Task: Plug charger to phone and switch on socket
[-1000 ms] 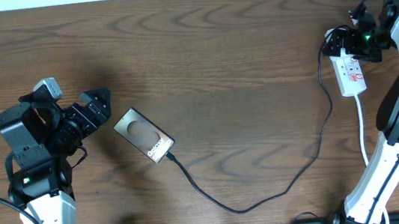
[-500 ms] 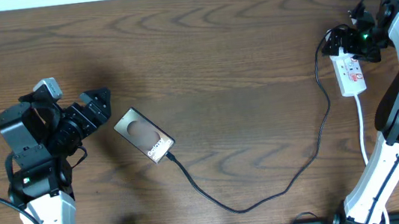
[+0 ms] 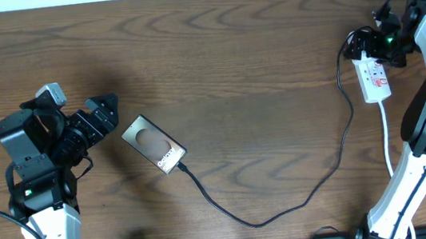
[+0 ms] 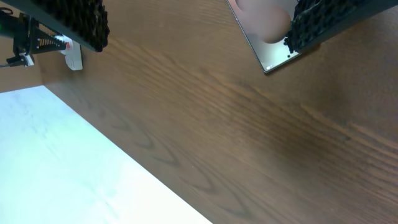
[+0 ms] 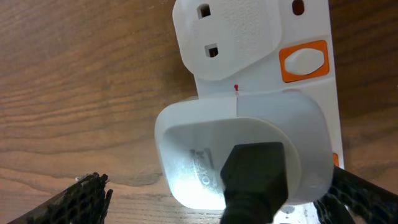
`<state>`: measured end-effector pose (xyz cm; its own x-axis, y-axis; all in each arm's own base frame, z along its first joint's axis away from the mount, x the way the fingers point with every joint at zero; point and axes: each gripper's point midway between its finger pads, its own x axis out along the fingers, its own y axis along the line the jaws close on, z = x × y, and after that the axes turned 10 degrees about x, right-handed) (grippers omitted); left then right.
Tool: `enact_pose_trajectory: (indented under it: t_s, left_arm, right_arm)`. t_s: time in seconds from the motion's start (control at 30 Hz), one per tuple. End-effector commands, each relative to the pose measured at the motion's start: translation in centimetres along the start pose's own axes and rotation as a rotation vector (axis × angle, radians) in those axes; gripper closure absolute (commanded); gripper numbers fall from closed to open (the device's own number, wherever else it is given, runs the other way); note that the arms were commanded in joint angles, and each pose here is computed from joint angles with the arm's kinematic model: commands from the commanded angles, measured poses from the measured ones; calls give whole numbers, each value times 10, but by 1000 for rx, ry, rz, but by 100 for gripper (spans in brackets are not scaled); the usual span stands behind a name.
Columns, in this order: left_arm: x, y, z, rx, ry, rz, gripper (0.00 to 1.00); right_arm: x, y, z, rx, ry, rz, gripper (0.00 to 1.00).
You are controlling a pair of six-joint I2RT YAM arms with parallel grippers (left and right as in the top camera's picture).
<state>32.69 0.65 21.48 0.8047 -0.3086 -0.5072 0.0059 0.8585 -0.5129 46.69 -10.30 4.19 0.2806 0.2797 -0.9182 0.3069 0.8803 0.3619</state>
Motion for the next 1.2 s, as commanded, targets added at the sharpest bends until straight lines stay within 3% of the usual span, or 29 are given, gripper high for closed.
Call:
enact_pose_trajectory:
  t_s: [0.0, 0.27, 0.63, 1.17]
  left_arm:
    - [-1, 1, 6, 21, -12, 12, 7]
    - [-1, 2, 2, 12, 2, 16, 7]
    - [-1, 2, 2, 13, 1, 16, 7]
    - [-1, 6, 4, 13, -6, 41, 7]
  right_arm:
    - [26, 59, -44, 38, 160, 248, 1]
    - [30, 55, -50, 65, 178, 229, 1]
    - [28, 0, -50, 233, 167, -46, 1]
    - [-49, -51, -43, 323, 51, -200, 1]
